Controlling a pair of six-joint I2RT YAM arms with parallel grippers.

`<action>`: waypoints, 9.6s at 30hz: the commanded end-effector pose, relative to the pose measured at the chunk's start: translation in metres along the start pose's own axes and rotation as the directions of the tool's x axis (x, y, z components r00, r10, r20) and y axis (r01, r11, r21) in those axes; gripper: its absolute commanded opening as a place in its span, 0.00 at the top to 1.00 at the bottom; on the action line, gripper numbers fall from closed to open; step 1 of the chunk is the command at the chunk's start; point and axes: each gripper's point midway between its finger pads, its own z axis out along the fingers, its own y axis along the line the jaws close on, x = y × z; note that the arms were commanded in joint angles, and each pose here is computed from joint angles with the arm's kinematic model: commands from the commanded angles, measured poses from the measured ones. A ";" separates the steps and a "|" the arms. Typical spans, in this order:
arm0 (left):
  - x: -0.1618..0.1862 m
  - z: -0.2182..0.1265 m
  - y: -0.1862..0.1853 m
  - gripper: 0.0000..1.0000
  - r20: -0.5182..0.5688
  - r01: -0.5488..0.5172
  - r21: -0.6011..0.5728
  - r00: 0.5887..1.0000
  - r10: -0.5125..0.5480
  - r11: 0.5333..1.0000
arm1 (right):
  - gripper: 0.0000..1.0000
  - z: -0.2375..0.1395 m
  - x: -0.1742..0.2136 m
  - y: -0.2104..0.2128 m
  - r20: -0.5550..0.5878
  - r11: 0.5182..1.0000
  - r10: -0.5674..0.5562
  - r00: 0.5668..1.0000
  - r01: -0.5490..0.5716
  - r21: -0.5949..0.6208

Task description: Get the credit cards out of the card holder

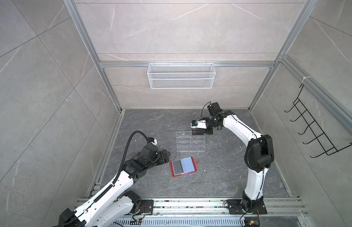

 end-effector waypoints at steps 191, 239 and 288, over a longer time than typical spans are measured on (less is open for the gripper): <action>0.078 0.074 -0.035 1.00 -0.255 0.348 0.326 0.928 -0.272 0.879 | 0.33 0.103 -0.086 0.223 -0.134 0.218 0.967 0.216 -0.976 0.001; 0.083 0.080 -0.032 1.00 -0.261 0.331 0.314 0.931 -0.254 0.890 | 0.31 0.065 -0.088 0.182 0.013 0.268 0.963 0.268 -0.963 0.020; 0.082 0.075 -0.037 1.00 -0.269 0.324 0.339 0.933 -0.239 0.883 | 0.36 0.078 -0.057 0.222 0.003 0.496 0.843 0.538 -0.778 0.386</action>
